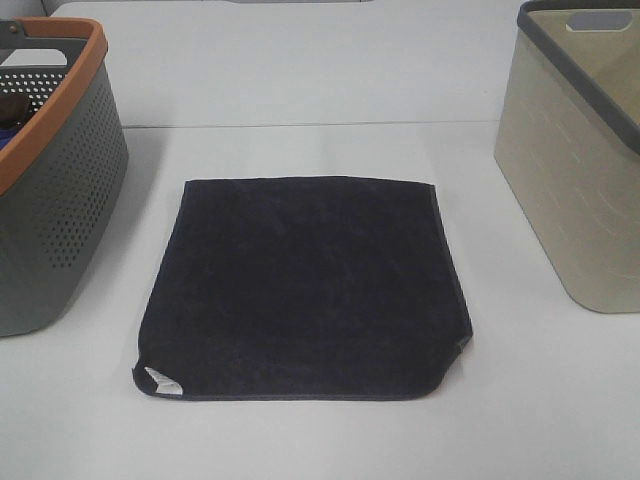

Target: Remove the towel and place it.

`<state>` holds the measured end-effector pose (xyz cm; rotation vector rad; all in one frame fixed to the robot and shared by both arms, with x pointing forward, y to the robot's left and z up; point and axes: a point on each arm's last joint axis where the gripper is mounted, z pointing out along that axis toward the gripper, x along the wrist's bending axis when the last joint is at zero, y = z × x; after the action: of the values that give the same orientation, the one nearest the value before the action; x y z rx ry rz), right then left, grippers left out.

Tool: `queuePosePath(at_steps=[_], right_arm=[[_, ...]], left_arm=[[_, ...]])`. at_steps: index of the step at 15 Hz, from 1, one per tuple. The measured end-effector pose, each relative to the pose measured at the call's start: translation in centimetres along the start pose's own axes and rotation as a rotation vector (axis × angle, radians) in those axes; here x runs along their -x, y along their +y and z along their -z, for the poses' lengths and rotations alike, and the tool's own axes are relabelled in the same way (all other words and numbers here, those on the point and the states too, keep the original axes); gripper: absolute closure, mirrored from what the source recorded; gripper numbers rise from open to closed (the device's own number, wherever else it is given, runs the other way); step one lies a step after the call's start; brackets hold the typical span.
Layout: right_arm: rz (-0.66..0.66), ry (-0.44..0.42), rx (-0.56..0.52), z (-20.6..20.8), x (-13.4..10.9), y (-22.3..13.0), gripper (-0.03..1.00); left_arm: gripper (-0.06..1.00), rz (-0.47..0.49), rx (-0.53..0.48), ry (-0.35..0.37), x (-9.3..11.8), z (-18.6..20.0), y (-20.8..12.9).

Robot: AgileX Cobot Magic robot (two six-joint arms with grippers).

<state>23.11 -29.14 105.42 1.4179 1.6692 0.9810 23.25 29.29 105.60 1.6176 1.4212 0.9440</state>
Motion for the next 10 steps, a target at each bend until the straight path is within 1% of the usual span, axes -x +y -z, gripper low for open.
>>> queuePosePath(at_steps=[10], right_arm=[[-0.001,0.003,0.0,0.0,-0.02,0.0,0.13]], left_arm=[[0.24,-0.01,0.0,-0.015,-0.03,0.01,-0.01]])
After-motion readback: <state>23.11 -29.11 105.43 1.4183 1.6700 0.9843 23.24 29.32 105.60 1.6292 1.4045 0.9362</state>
